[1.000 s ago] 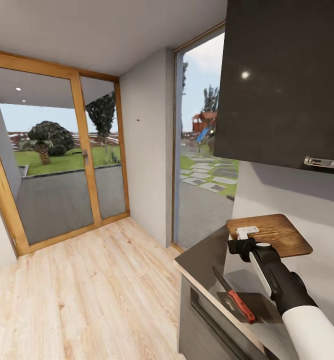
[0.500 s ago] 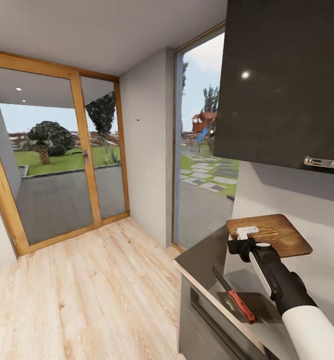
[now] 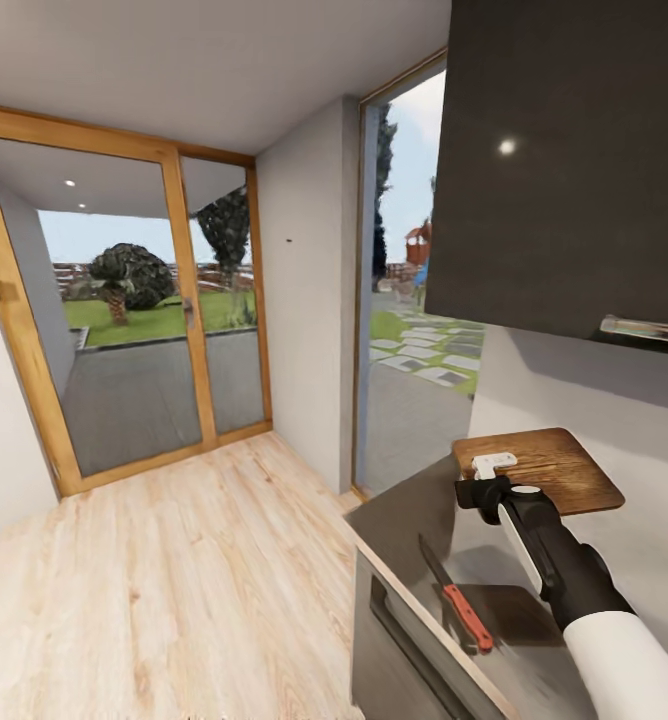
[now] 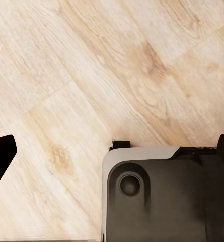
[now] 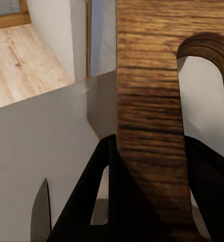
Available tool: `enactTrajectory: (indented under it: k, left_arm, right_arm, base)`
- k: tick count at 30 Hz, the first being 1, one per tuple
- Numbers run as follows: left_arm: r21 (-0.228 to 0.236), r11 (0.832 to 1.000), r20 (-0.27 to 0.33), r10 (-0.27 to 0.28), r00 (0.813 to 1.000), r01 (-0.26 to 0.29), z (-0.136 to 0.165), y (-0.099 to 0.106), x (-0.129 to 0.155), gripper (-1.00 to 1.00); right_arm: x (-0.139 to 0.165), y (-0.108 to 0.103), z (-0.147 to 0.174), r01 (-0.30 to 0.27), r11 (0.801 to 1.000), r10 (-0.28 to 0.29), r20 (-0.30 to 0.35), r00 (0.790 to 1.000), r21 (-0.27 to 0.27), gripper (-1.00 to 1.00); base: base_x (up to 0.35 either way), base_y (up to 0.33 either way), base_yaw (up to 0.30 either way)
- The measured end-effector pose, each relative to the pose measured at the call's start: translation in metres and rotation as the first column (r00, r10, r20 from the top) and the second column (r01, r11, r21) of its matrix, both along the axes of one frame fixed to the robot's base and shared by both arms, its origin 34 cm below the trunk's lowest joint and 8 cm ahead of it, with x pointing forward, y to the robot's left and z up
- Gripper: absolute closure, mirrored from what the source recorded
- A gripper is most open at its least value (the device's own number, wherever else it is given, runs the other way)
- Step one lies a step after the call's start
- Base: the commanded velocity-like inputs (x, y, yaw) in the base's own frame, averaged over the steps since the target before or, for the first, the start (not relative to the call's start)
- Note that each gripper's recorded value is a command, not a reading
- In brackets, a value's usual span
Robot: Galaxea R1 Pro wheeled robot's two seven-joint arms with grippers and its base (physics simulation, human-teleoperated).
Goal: In the kitchen, take the Vidalia onion out of the sink, dice it on the chopping board with the paring knife, put the diced onion into the bowl on the countertop, then place both the paring knife and the chopping board into the sink.
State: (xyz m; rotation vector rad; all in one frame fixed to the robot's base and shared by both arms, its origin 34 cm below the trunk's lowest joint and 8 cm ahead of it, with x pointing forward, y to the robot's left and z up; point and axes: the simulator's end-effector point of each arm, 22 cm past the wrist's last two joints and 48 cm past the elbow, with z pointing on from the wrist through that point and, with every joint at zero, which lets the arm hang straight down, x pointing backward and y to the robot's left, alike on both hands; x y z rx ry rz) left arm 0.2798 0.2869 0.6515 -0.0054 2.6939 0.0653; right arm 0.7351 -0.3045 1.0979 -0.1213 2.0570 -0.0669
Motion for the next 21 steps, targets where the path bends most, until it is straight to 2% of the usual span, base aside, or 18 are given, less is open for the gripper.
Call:
enactTrajectory:
  k: [5, 21]
  left_arm:
    - [0.000, 1.000, 0.000, -0.001, 1.000, 0.001, 0.0001, -0.0001, 0.0000, -1.00]
    - [0.000, 1.000, 0.000, -0.001, 1.000, 0.001, 0.0000, -0.0002, 0.0000, -1.00]
  right_arm:
    - [-0.0002, -0.0001, 0.0002, 0.000, 1.000, 0.000, 0.000, 1.000, 0.000, 1.00]
    - [-0.0001, -0.0002, 0.0000, 0.000, 1.000, 0.000, 0.000, 1.000, -0.001, 1.00]
  base:
    - [-0.023, -0.044, 0.081]
    - [-0.038, -0.031, 0.002]
